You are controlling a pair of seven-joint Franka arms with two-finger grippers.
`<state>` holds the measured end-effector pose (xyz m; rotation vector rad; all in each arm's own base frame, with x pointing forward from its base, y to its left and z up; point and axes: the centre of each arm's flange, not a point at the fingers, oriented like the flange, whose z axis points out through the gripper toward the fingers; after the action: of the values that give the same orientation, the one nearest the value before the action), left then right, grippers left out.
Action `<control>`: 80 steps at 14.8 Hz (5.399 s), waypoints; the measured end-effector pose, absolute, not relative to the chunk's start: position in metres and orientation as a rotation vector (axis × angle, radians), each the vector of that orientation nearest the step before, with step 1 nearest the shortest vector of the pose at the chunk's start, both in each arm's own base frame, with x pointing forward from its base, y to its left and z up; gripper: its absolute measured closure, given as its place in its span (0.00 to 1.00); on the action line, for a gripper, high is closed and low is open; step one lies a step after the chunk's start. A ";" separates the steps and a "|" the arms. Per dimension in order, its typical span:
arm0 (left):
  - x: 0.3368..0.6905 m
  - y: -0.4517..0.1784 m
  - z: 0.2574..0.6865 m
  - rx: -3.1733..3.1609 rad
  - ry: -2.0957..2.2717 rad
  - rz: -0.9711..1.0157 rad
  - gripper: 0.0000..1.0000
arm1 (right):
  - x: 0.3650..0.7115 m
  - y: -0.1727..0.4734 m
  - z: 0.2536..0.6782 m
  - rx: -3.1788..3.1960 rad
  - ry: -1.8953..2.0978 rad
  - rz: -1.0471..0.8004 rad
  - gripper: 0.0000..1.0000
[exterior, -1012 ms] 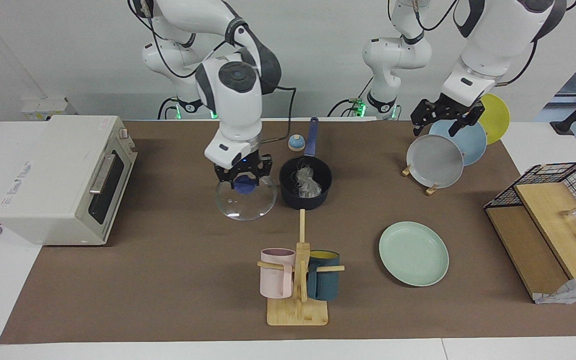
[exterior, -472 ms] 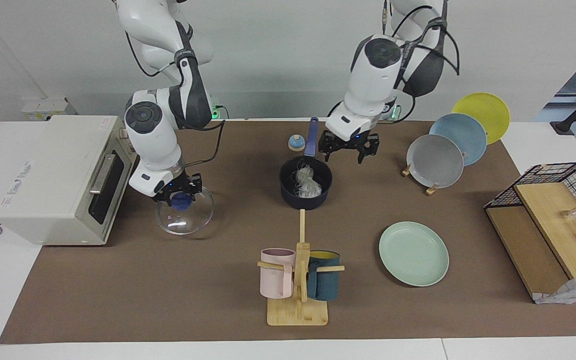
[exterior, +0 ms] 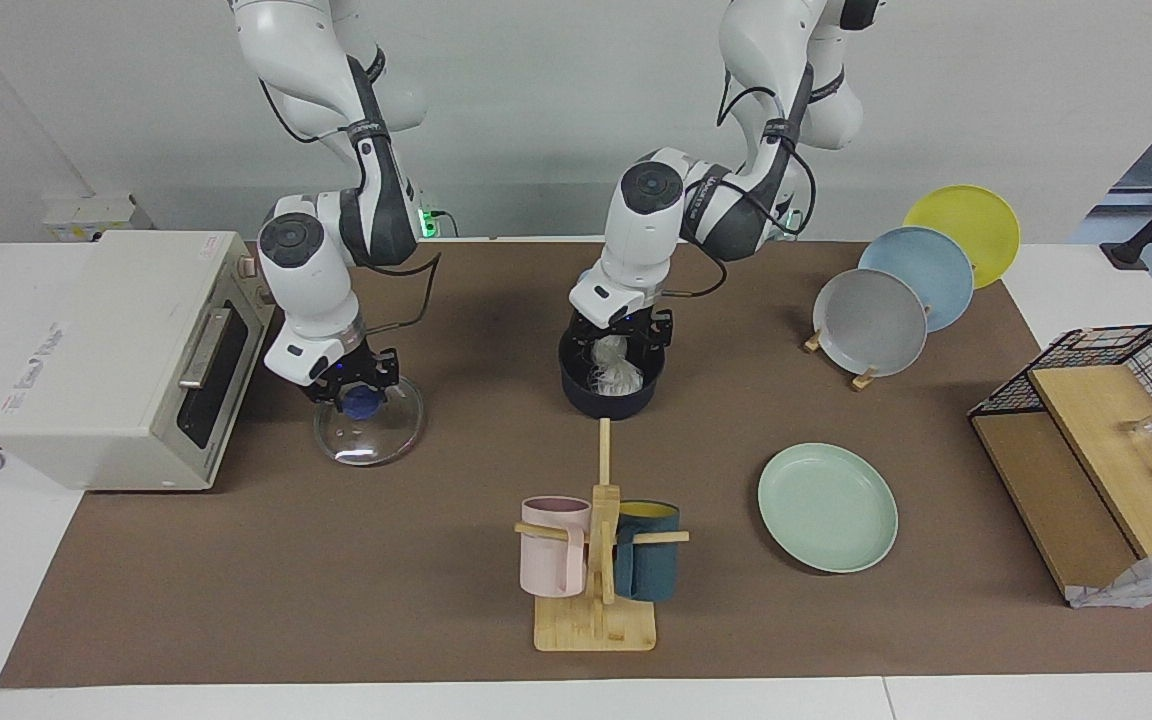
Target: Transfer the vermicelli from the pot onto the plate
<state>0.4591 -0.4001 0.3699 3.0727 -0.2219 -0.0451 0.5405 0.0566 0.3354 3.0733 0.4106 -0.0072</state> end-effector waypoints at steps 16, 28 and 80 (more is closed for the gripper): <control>0.466 -0.399 0.338 3.083 -0.273 -0.068 0.78 | 0.559 0.013 0.597 3.080 0.212 -0.173 0.00; 0.570 -0.245 0.536 3.067 -0.094 -0.021 0.82 | 0.552 0.002 0.597 3.083 0.174 -0.209 0.00; 0.532 -0.083 0.630 3.129 -0.108 -0.092 0.00 | 0.550 -0.025 0.619 3.117 0.092 -0.092 0.00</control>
<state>0.5320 -0.0829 0.6298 3.1286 -0.1080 -0.0915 0.5495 -0.0250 0.6193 3.1168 0.0922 -0.0924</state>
